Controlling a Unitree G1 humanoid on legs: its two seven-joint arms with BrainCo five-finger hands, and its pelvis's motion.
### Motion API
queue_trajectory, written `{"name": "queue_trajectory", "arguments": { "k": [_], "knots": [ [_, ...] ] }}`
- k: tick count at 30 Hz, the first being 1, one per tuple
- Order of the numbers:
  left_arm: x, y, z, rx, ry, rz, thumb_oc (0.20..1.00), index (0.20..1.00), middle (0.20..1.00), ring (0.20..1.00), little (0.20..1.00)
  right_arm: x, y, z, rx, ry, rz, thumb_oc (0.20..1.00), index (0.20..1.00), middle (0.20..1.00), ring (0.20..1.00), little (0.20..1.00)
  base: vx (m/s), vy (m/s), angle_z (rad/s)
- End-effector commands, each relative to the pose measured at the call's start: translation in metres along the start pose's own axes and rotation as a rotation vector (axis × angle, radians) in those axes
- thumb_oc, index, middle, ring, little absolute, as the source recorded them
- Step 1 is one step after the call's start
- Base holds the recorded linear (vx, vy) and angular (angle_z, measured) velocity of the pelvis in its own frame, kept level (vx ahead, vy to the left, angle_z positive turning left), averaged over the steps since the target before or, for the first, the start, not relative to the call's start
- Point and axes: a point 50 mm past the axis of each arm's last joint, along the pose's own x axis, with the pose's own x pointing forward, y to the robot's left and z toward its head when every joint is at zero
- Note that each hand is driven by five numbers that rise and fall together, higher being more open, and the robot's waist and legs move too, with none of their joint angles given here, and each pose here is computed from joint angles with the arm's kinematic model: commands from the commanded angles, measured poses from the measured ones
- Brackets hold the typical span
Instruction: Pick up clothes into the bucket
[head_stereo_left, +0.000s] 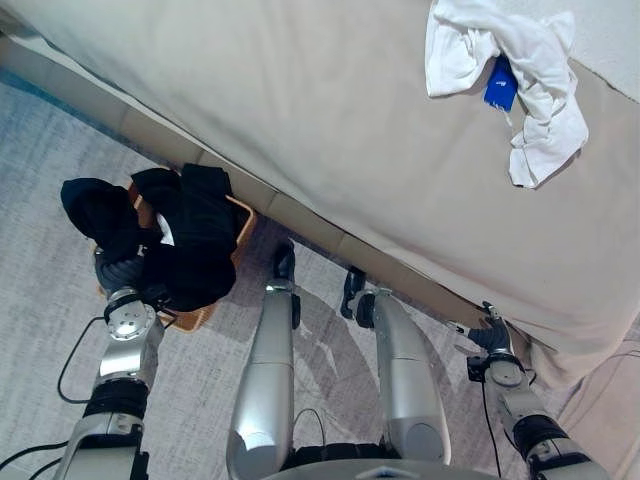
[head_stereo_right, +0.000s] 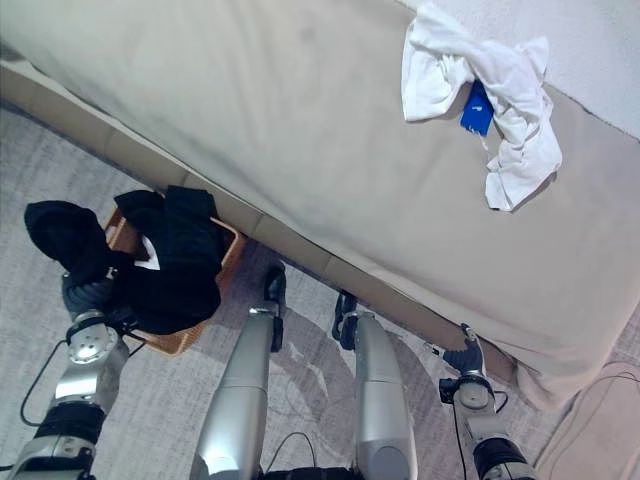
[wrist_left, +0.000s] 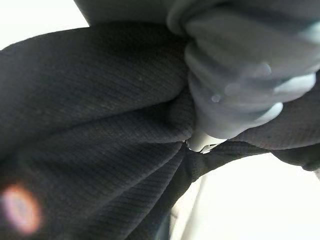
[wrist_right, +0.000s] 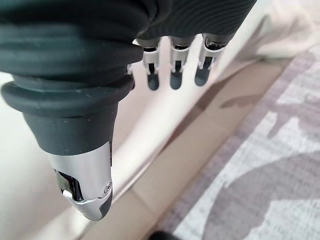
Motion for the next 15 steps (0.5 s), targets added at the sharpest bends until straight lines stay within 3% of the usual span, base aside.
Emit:
{"name": "queue_trajectory", "arguments": {
  "k": [1, 9, 14, 15],
  "knots": [
    [0.008, 0.017, 0.004, 0.046, -0.027, 0.091, 0.200, 0.200, 0.200, 0.200, 0.200, -0.008, -0.007, -0.012, 0.004, 0.006, -0.034, 1.000, 1.000, 1.000, 1.000, 1.000, 0.00, 0.000, 0.00],
    [0.007, 0.029, -0.017, 0.087, 0.079, 0.152, 0.200, 0.200, 0.200, 0.200, 0.200, -0.008, -0.009, -0.008, 0.020, -0.006, -0.060, 1.000, 1.000, 1.000, 1.000, 1.000, 0.01, 0.016, 0.05],
    [0.005, 0.045, -0.023, 0.243, 0.088, 0.208, 0.200, 0.200, 0.200, 0.200, 0.200, -0.008, -0.009, -0.007, 0.017, -0.019, -0.059, 1.000, 1.000, 1.000, 1.000, 1.000, 0.01, 0.018, 0.04],
    [0.008, 0.057, -0.020, 0.364, 0.058, 0.253, 0.200, 0.200, 0.200, 0.200, 0.200, -0.009, -0.010, -0.008, 0.013, -0.025, -0.059, 1.000, 1.000, 1.000, 1.000, 1.000, 0.03, 0.011, -0.08]
  ]
}}
